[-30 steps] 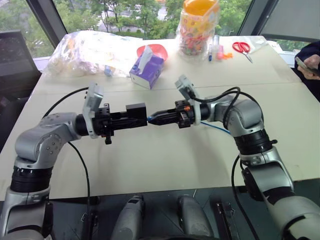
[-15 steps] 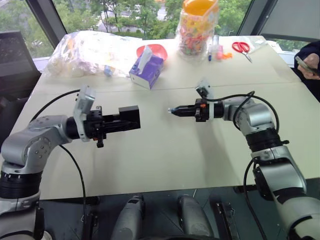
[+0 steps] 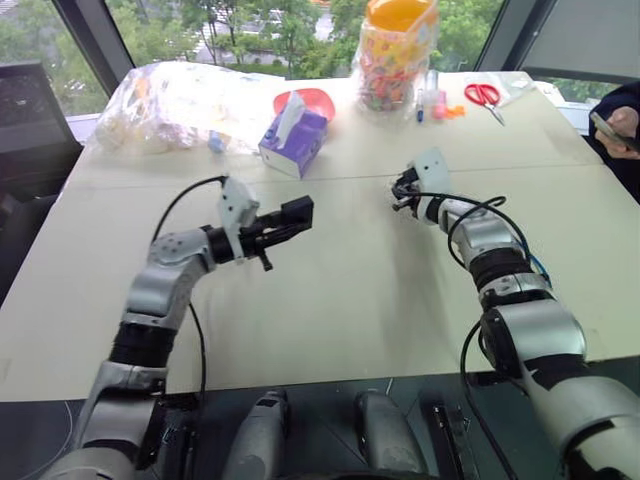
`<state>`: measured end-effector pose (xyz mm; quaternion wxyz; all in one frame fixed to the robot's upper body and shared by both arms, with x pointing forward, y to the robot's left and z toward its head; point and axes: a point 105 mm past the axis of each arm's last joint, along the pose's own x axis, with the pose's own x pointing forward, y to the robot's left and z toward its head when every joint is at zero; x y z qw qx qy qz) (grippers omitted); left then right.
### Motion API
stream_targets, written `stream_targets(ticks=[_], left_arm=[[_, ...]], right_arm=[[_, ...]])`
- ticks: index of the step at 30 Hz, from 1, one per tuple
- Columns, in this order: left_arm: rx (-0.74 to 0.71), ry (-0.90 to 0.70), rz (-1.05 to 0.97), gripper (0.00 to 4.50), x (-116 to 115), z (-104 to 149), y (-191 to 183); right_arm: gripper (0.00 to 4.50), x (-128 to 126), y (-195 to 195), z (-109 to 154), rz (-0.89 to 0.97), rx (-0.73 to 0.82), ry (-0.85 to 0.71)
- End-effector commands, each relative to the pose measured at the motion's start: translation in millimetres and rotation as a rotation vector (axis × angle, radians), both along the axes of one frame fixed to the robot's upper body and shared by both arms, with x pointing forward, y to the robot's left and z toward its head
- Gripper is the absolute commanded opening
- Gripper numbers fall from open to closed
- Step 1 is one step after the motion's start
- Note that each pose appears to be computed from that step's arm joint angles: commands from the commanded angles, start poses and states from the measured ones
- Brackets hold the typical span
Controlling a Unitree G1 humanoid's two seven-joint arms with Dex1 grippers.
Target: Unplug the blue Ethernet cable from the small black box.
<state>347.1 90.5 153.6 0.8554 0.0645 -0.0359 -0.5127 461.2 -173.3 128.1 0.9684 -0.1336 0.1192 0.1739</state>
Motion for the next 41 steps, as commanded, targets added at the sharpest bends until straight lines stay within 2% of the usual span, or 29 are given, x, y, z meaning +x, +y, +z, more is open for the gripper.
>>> stream_targets(ticks=[1,4,5,11,14,18,20,25,29,35,41], left_arm=[[0.013,-0.043,0.004,0.52,5.8,2.7,-9.0],[0.031,-0.049,0.046,0.52,17.1,-7.6,-18.4],[0.034,-0.052,0.056,0.52,19.5,-9.3,-19.9],[0.021,-0.062,0.087,0.52,29.4,-17.5,-27.6],[-0.007,-0.041,0.104,0.52,32.8,-23.3,-29.0],[-0.013,-0.024,0.120,0.52,35.7,-33.4,-25.7],[-0.015,-0.020,0.136,1.53,37.8,-39.1,-22.7],[-0.001,-0.007,0.150,3.20,39.0,-52.6,-18.7],[0.029,-0.002,0.152,4.49,37.0,-60.9,-12.6],[0.056,-0.012,0.174,4.49,30.3,-52.3,16.0],[0.045,-0.040,0.244,4.49,15.2,-21.8,51.4]], right_arm=[[2.76,5.2,4.7,18.9,0.003,0.013,-0.059],[4.28,2.8,4.2,17.8,0.012,0.034,-0.052],[4.40,2.2,4.0,17.7,0.014,0.039,-0.050],[4.40,-11.9,-0.1,48.9,0.059,0.161,-0.120],[4.40,-39.3,4.0,59.4,0.144,0.203,-0.129],[4.40,-77.7,13.3,56.7,0.222,0.249,-0.084],[4.50,-96.9,18.9,49.1,0.252,0.269,-0.050],[4.50,-126.2,23.6,33.8,0.272,0.295,0.021],[4.50,-137.0,23.7,27.9,0.290,0.300,0.063],[4.50,-149.3,19.2,22.9,0.349,0.268,0.120],[4.50,-153.7,9.2,19.0,0.356,0.249,0.142]])
